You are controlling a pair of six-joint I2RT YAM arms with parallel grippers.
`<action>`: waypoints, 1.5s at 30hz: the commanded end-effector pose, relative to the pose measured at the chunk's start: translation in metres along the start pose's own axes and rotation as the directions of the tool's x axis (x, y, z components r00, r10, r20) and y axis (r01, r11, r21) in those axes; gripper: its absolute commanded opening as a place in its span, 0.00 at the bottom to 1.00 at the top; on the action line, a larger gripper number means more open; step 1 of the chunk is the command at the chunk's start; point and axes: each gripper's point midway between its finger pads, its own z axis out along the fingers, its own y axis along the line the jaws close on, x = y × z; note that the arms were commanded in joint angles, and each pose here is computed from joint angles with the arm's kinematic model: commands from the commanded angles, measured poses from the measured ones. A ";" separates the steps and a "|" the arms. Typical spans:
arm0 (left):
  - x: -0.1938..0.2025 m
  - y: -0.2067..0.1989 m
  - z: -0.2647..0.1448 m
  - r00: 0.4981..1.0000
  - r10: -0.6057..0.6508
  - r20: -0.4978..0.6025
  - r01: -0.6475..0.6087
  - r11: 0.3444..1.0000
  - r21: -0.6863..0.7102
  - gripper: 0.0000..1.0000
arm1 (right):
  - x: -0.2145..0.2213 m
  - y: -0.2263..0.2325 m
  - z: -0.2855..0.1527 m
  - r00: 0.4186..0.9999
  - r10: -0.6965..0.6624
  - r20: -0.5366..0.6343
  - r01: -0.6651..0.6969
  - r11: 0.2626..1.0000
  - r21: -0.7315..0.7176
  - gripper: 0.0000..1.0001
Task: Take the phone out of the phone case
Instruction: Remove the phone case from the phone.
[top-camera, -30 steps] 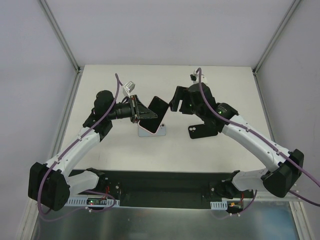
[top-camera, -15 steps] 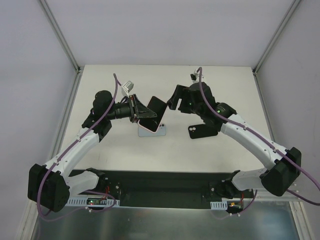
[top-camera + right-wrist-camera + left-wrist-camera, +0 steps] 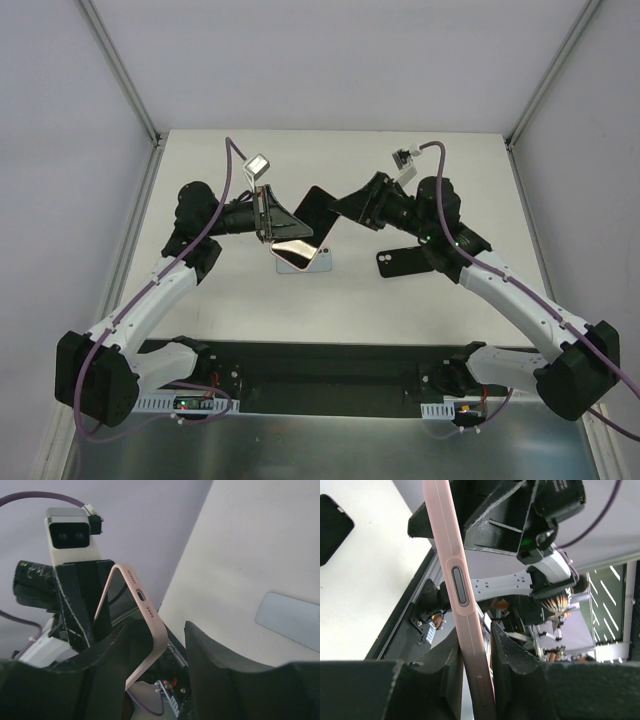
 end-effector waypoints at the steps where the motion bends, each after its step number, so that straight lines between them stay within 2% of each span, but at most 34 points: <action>1: 0.004 -0.107 -0.018 0.867 0.493 0.074 -0.492 0.822 0.286 0.00 | 0.050 -0.028 0.001 0.975 0.129 -0.180 -0.123 0.992 0.041 0.43; 2: 0.002 -0.106 -0.018 0.868 0.490 0.076 -0.490 0.825 0.282 0.00 | 0.048 -0.025 -0.001 0.977 0.130 -0.171 -0.128 0.992 0.021 0.37; 7: -0.004 -0.099 -0.020 0.871 0.485 0.080 -0.487 0.831 0.270 0.00 | 0.044 -0.017 -0.006 0.975 0.167 -0.147 -0.172 0.985 -0.022 0.26; 9: -0.007 -0.096 -0.023 0.873 0.481 0.083 -0.484 0.833 0.268 0.00 | 0.040 -0.011 -0.009 0.971 0.203 -0.128 -0.211 0.976 -0.051 0.19; 11: -0.007 -0.092 -0.024 0.871 0.484 0.082 -0.487 0.832 0.267 0.00 | 0.028 0.008 -0.012 0.972 0.209 -0.108 -0.224 0.963 -0.150 0.10; 17: -0.018 -0.066 -0.028 0.906 0.414 0.085 -0.422 0.872 0.247 0.00 | 0.007 0.059 -0.024 0.970 0.216 -0.112 -0.241 0.912 -0.331 0.01; 21: -0.028 -0.049 -0.024 0.924 0.369 0.097 -0.382 0.888 0.257 0.00 | -0.008 0.092 -0.033 0.962 0.250 -0.110 -0.272 0.836 -0.476 0.01; 22: -0.029 -0.051 -0.024 0.916 0.385 0.113 -0.402 0.874 0.272 0.00 | -0.011 0.099 -0.035 0.953 0.278 -0.123 -0.302 0.811 -0.502 0.01; 25: -0.031 -0.047 -0.023 0.926 0.360 0.113 -0.378 0.878 0.295 0.00 | -0.021 0.126 -0.040 0.955 0.269 -0.126 -0.288 0.734 -0.615 0.01; 27: -0.030 -0.046 -0.023 0.930 0.352 0.107 -0.367 0.880 0.300 0.00 | -0.023 0.129 -0.032 0.957 0.259 -0.129 -0.281 0.725 -0.629 0.01; 31: -0.025 -0.051 -0.025 0.926 0.365 0.098 -0.377 0.875 0.303 0.00 | -0.026 0.122 -0.019 0.965 0.240 -0.104 -0.253 0.755 -0.605 0.12; 45: -0.019 -0.060 -0.028 0.916 0.389 0.096 -0.399 0.865 0.305 0.00 | -0.039 0.110 -0.010 0.974 0.223 -0.052 -0.214 0.808 -0.549 0.21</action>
